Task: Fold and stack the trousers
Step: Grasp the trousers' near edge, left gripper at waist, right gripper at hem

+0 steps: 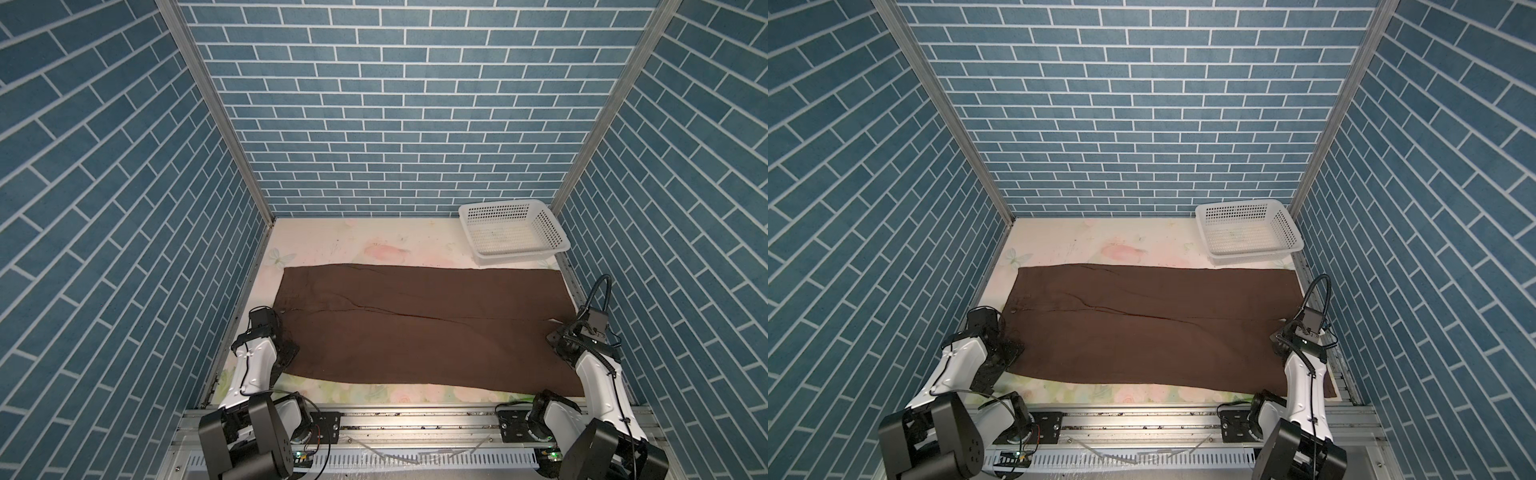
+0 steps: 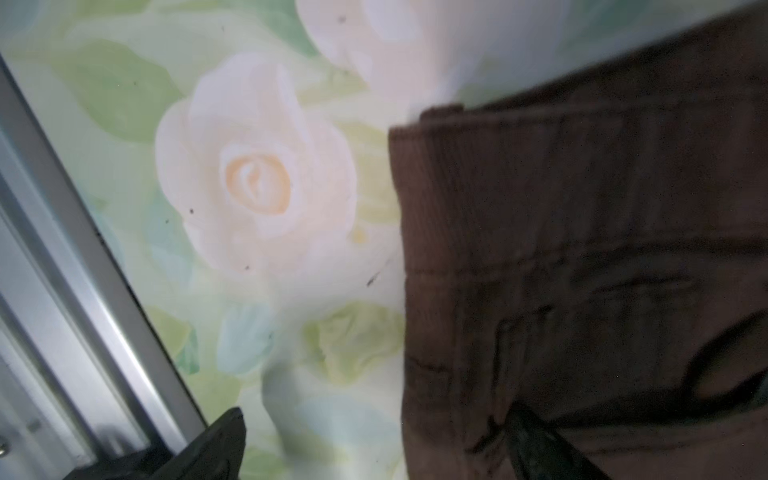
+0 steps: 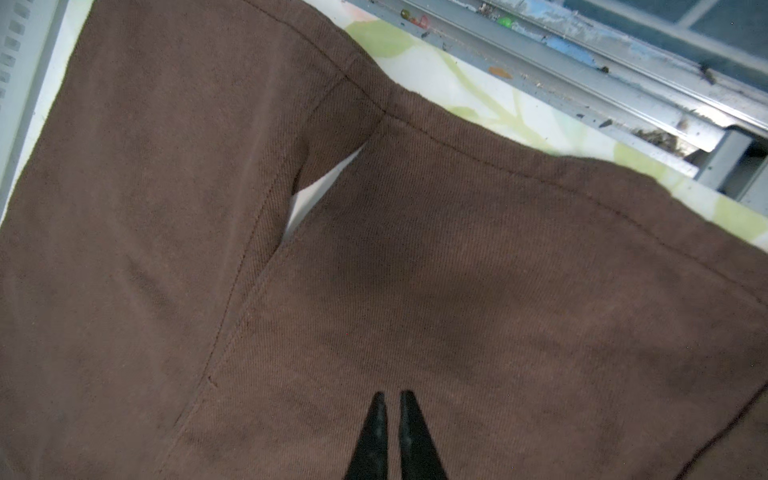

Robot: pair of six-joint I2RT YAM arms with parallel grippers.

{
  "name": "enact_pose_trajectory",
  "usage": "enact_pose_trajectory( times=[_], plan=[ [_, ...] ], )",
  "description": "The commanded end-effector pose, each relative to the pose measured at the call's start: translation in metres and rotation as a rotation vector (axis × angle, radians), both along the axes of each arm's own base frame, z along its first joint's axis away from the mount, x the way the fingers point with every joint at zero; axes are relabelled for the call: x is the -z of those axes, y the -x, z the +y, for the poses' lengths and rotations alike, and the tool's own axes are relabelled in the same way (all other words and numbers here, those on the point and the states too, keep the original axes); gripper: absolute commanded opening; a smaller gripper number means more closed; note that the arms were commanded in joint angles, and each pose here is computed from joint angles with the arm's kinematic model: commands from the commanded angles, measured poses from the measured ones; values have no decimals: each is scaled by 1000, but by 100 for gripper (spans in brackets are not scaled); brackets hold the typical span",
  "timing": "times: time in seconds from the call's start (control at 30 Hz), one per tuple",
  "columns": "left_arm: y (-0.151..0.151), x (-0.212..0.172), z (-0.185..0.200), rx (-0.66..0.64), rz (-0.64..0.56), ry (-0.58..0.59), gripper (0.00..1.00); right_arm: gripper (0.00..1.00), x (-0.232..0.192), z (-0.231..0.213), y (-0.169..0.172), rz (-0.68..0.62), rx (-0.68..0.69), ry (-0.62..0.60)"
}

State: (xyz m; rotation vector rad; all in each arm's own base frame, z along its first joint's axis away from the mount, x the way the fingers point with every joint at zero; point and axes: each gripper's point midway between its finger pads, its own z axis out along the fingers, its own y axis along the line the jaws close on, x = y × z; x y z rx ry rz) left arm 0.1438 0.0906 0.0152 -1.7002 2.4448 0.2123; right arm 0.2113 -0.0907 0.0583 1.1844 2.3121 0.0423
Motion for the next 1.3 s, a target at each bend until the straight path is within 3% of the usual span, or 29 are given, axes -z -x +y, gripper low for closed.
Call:
enact_pose_trajectory(
  times=[0.0, 0.03, 0.17, 0.23, 0.47, 0.77, 0.9, 0.97, 1.2, 1.27],
  plan=[
    [-12, 12, 1, 15, -24, 27, 85, 11, -16, -3, -11, -40, -13, 18],
    [-15, 13, 1, 17, -30, 32, 73, 11, -16, -3, -11, -36, -12, 17],
    [-14, 11, 11, -10, -21, 29, 12, 11, -15, -3, -11, -34, -11, 17],
    [-6, 10, 18, -55, -13, 33, 0, 10, -15, -4, -11, -34, -10, 19],
    [18, -16, 50, -235, -124, 12, 0, 10, -13, -4, -11, -27, -6, 17],
    [8, -13, 44, -211, -177, 69, 1, 12, -10, -5, -7, -1, -5, 24],
    [6, -7, 39, -198, -191, 93, 3, 22, -14, -13, 5, 49, 48, 60],
    [3, -8, 38, -192, -206, 98, 3, 35, -11, -19, 17, 82, 114, 78],
    [-10, -9, 35, -148, -276, 114, 5, 67, -10, -29, 37, 164, 232, 96],
    [-15, -9, 35, -129, -295, 120, 5, 77, -8, -34, 57, 212, 349, 89]
  ],
)
